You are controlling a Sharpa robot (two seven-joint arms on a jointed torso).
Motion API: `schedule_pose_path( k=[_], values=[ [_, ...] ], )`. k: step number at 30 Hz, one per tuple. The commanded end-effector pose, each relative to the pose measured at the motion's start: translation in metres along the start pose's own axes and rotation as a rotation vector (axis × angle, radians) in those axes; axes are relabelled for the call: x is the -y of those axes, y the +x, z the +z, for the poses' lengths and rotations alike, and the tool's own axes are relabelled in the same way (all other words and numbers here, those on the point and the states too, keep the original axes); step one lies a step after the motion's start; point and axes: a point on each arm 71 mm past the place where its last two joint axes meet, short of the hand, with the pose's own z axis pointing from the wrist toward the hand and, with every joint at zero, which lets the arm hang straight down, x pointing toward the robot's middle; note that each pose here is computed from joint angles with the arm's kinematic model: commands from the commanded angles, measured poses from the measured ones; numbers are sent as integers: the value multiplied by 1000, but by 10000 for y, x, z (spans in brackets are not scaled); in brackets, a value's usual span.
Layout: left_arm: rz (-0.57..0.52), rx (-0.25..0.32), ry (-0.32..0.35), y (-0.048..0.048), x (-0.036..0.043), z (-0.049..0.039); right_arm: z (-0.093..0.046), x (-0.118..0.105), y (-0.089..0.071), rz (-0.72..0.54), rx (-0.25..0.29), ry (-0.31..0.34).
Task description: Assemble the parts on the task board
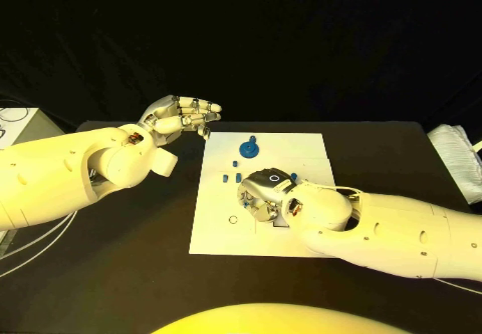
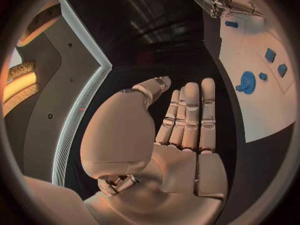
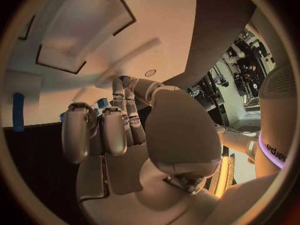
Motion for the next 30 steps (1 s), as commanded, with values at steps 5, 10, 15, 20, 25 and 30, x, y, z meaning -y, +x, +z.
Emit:
schedule_pose_path(
  k=[5, 10, 15, 20, 25, 30],
  values=[
    [-10, -10, 5, 19, 12, 4, -10, -30, 88, -41, -50, -12],
    [-10, -10, 3, 15, 11, 3, -17, -2, 72, -24, -21, -14],
    [-10, -11, 2, 14, 10, 2, -30, 19, 52, -8, 9, -16],
    [-10, -11, 0, 11, 9, 2, -53, 29, 26, 11, 45, -22],
    [-10, -11, -1, 5, 7, 1, -88, 33, -1, 32, 76, -28],
    [-11, -11, -2, 2, 5, 1, -144, 44, -28, 56, 100, -29]
  ],
)
